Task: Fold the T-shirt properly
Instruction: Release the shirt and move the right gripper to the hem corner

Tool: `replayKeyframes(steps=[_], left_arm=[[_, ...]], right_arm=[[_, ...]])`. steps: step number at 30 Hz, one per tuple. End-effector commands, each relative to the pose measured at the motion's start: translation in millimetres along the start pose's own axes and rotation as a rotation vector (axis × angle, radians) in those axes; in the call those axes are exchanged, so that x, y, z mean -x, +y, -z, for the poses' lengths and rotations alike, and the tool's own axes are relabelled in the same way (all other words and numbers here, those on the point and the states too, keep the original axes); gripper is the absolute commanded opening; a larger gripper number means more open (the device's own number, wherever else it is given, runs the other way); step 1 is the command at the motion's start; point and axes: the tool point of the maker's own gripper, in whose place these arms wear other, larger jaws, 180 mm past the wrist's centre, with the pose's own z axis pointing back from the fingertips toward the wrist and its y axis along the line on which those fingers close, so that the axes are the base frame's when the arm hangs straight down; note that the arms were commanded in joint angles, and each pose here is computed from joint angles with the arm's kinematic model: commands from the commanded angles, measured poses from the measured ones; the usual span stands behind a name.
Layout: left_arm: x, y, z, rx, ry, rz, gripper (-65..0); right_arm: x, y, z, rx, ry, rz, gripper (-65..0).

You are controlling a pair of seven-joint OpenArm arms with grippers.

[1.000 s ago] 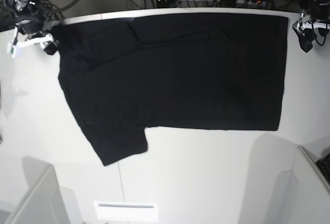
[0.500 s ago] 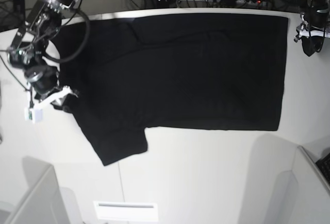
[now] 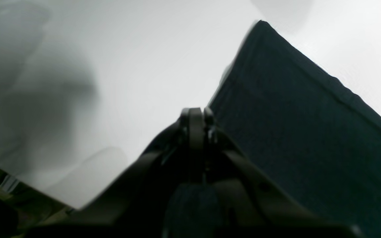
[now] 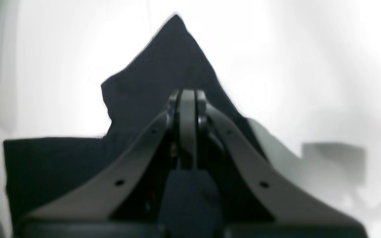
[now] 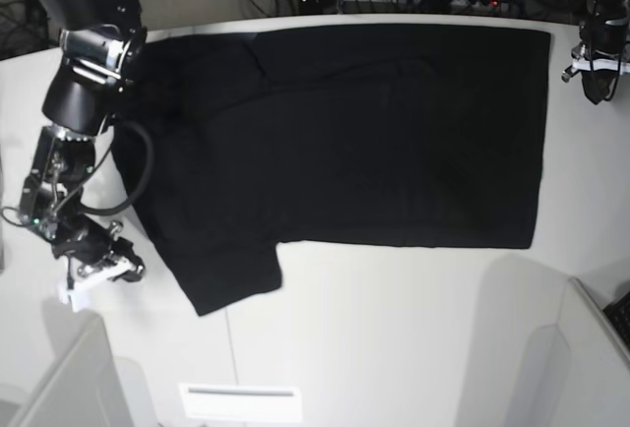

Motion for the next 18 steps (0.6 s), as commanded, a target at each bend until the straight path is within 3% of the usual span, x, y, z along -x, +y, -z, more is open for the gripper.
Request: replayKeyframes(steps=[1, 4, 7, 10, 11, 15, 18], left_arm=[[-12.6, -1.8, -3.0, 0.011, -0.04, 0.02, -65.0], [-12.6, -1.8, -3.0, 0.011, -0.04, 0.02, -65.0], [-12.1, -1.3, -2.8, 0.009, -0.038, 0.02, -65.0], [-15.4, -0.5, -2.6, 0.008, -0.042, 0.028, -65.0], [-16.2, -0.8, -2.3, 0.009, -0.042, 0.032, -65.0], [-16.6, 0.1, -2.7, 0.007, -0.044, 0.031, -65.0], [-17.0, 0.9, -3.1, 0.005, -0.044, 0.033, -65.0]], right_arm=[[-28.1, 9.3, 1.6, -0.017, -0.058, -0.036, -65.0], [-30.9, 13.8, 23.8, 0.001, -0.024, -0.122, -62.9], [-29.7, 22.9, 41.0, 0.011, 0.015, -0.195, -38.9], [-35.6, 23.1, 49.3, 0.015, -0.012, -0.191, -18.0], [-39.0, 23.0, 51.9, 0.016, -0.029, -0.181, -15.2], [-40.9, 8.2, 61.8, 0.047, -0.046, -0.12, -14.9], [-30.6, -1.8, 70.7, 0.086, -0.026, -0.149, -14.9]])
